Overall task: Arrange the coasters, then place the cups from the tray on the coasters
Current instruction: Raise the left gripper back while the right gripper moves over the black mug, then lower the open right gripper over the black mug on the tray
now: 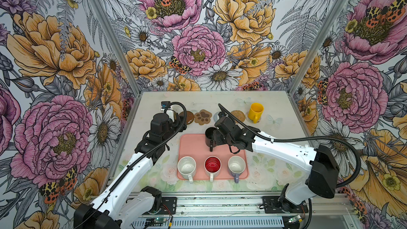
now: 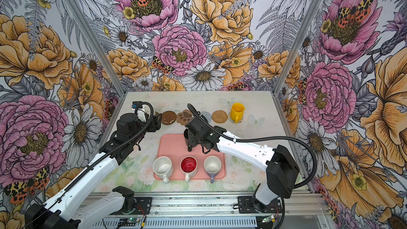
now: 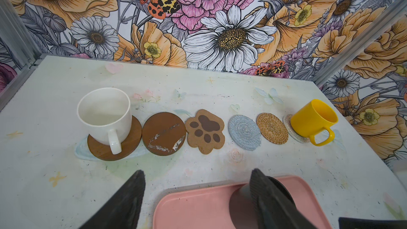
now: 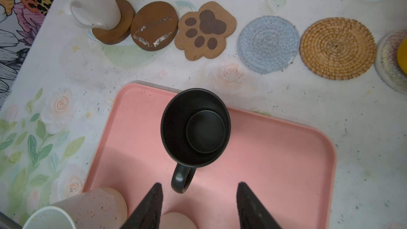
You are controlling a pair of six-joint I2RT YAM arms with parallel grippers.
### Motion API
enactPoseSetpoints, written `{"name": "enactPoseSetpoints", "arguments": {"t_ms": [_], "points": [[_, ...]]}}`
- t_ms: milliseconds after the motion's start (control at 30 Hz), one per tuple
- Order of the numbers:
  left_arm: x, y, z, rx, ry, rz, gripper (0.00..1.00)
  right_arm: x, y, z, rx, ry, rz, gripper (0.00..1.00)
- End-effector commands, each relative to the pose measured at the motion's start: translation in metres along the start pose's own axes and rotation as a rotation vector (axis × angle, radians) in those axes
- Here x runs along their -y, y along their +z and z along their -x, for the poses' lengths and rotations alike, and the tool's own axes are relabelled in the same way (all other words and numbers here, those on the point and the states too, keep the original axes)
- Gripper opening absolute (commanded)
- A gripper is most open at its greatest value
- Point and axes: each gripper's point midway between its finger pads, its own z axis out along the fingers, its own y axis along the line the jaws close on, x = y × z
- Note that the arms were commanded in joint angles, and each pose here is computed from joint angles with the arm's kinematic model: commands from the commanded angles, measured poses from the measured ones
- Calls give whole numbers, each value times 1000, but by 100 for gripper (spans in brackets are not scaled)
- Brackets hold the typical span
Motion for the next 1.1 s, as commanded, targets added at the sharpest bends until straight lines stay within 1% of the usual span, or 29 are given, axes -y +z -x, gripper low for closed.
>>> {"name": "enactPoseSetpoints", "arguments": {"t_ms": [0, 333, 467, 600, 1067], "points": [[4, 1, 8, 26, -23, -26, 77, -7, -3, -2, -23, 19, 8, 57], [3, 3, 8, 27, -23, -27, 83, -17, 9, -23, -68, 15, -12, 57], [7, 1, 9, 30, -28, -51, 85, -19, 18, -30, -92, 15, -23, 58], [10, 0, 11, 36, -34, -71, 87, -20, 25, -32, -104, 24, -33, 59], [3, -1, 10, 36, -42, -54, 89, -26, 43, -34, -130, 35, -45, 59]]}}
